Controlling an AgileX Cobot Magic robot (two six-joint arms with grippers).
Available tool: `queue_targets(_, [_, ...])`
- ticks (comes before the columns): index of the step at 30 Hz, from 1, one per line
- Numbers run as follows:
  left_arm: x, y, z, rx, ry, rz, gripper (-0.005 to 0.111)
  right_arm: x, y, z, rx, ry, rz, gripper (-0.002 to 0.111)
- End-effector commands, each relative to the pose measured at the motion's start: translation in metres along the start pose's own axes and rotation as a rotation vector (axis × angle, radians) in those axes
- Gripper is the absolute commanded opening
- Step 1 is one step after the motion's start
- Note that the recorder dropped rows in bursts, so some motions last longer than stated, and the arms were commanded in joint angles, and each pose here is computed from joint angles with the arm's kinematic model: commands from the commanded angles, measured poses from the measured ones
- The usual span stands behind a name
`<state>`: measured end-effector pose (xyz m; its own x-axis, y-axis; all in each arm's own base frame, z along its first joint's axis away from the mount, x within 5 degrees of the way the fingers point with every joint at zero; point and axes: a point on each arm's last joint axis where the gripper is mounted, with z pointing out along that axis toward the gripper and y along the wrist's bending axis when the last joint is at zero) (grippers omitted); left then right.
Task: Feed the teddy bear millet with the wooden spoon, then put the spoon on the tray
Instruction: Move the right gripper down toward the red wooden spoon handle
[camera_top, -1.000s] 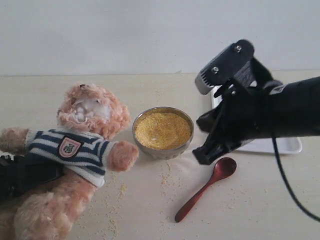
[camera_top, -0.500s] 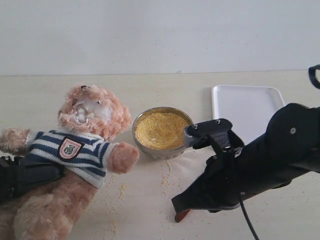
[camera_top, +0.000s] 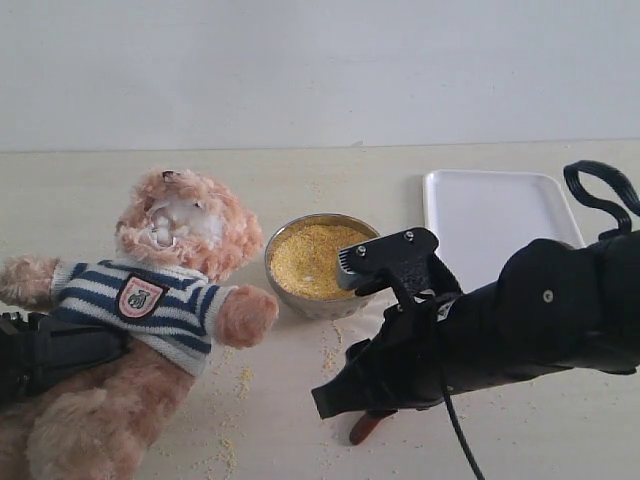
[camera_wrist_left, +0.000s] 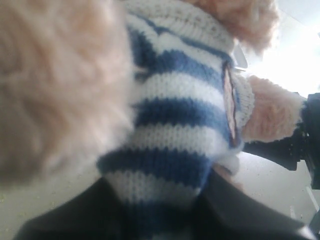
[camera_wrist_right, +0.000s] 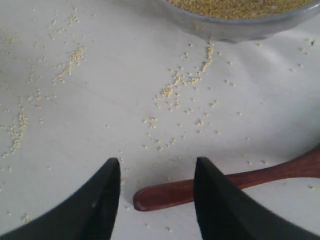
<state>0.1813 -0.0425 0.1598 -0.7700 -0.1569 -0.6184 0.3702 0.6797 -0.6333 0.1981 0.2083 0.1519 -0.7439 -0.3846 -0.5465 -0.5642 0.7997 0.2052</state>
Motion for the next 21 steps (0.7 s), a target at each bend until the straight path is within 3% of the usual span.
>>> queue_targets(1, [0.000,-0.002,0.000,0.029,-0.011,0.001,0.005,0.003,-0.002,0.008,0.011,0.016,0.014,0.047])
queue_targets(21, [0.000,-0.002,0.000,0.030,-0.008,0.005,0.005,0.006,0.002,0.031,-0.018,0.143,0.047,0.047])
